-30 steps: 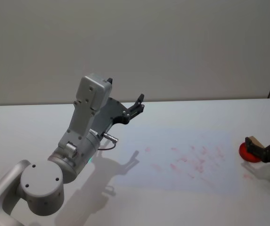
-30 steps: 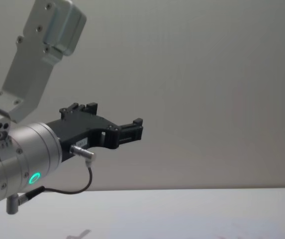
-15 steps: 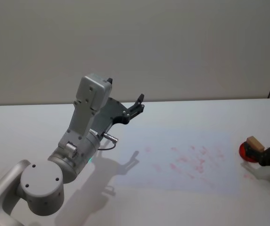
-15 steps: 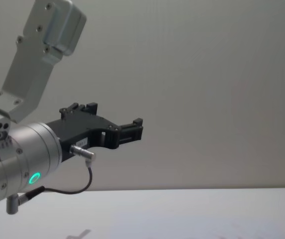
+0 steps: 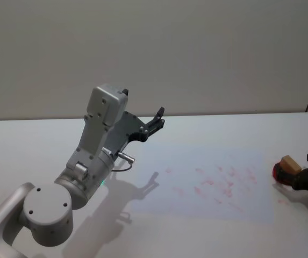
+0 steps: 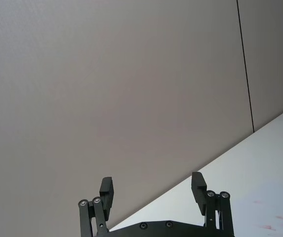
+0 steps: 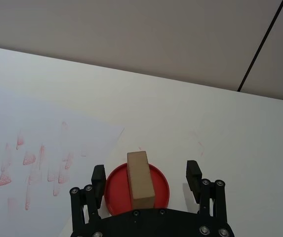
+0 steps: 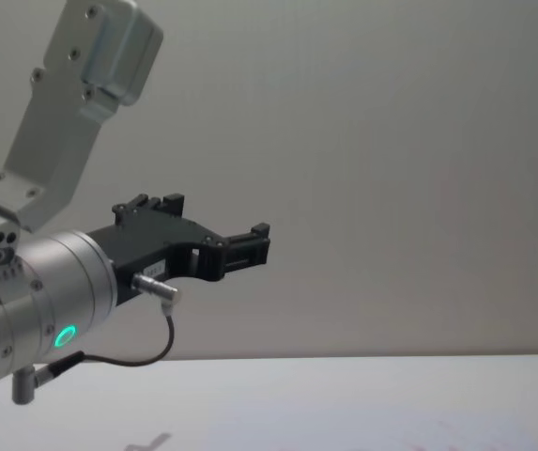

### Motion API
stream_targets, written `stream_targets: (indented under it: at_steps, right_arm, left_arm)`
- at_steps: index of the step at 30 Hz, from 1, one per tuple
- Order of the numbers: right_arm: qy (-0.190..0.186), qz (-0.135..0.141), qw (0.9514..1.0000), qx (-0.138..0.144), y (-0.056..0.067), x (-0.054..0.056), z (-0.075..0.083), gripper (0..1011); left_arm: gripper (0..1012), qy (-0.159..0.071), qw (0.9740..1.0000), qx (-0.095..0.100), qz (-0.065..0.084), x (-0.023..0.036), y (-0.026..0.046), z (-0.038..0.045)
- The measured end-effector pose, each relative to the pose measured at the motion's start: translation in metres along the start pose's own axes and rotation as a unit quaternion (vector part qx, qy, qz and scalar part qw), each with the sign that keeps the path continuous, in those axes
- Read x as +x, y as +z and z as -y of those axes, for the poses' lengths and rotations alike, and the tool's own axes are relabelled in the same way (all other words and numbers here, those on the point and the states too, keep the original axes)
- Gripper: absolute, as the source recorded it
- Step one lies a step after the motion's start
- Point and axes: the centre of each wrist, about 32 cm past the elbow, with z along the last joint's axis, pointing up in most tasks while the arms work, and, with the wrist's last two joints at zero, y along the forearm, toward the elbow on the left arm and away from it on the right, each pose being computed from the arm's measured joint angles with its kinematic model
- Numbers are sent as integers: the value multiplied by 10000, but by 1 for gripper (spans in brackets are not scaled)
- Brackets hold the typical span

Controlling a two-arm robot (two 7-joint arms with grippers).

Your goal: Use the one hand to pick up the stamp and affix it onto the A4 paper.

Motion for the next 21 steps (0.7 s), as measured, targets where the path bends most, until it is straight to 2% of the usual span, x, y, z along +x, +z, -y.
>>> stream_targets:
  at_steps: [3,6,15,21]
  right_arm:
    - [-1,2,10000,-30,3,-10,-22,994]
    - [-4,8,10000,-50,4,-17,-35,941]
    - [2,17,10000,-97,9,-46,-76,707]
    - [8,20,9999,-112,8,-56,-85,510]
  left_arm:
    - [1000,0,10000,0,0,0,0,0]
    - [1001,0,10000,0,0,0,0,0]
    - [1001,0,10000,0,0,0,0,0]
    - [1001,0,10000,0,0,0,0,0]
